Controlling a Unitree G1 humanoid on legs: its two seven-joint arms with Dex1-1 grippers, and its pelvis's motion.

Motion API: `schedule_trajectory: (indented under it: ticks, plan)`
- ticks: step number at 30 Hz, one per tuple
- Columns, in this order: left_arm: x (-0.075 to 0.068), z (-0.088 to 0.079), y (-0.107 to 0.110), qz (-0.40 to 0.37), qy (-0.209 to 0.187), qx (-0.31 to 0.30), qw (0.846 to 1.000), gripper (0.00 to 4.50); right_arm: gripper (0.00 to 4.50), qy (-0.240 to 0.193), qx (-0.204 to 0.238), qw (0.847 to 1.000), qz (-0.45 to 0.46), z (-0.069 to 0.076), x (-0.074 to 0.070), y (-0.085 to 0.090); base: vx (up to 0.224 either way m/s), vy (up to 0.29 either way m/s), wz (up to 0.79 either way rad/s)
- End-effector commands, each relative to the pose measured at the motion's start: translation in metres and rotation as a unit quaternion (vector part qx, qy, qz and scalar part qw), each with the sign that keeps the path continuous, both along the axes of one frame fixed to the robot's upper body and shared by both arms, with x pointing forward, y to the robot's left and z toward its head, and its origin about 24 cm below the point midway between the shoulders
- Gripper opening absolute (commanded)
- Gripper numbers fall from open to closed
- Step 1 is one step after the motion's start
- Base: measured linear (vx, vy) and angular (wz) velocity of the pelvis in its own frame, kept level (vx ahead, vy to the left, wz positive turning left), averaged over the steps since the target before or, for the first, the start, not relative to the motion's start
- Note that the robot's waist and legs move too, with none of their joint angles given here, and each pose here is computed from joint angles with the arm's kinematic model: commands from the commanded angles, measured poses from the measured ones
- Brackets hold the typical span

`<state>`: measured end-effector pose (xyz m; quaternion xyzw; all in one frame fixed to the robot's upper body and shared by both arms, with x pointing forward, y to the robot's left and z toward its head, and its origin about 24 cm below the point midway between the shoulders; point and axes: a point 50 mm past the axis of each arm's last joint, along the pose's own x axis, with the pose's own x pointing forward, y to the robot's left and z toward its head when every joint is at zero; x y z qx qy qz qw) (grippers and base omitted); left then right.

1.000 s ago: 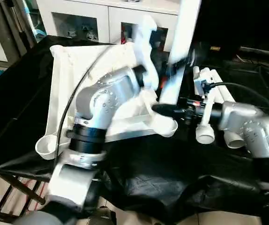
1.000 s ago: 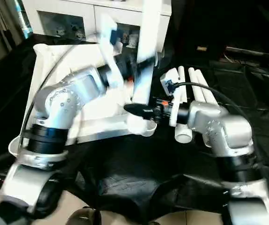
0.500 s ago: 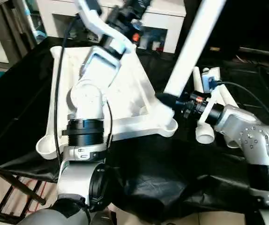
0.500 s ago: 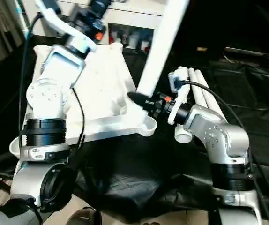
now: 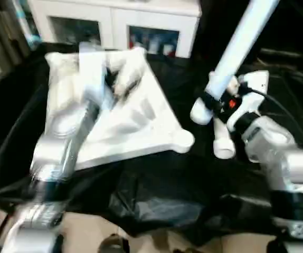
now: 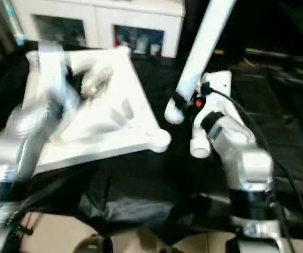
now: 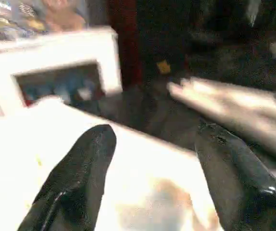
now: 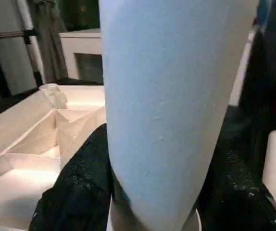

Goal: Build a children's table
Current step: Pick table leg

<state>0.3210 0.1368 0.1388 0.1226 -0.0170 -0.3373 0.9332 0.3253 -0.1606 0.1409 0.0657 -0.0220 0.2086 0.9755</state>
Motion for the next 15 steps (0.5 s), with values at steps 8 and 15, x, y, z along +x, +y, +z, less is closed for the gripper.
schedule_trajectory:
  ticks: [8, 15]
  plan:
    - [0.004, -0.013, -0.036, -0.007, 0.004, -0.025, 1.0, 3.13, 1.9, 0.047, -0.04, 0.992, -0.111, -0.025, 0.001, -0.027, 0.0, 0.0, 0.0]
    - [0.007, -0.01, -0.019, 0.103, -0.011, -0.101, 0.99, 3.13, 1.9, 0.054, -0.039, 0.99, -0.125, -0.016, -0.009, -0.01, 0.0, 0.0, 0.0]
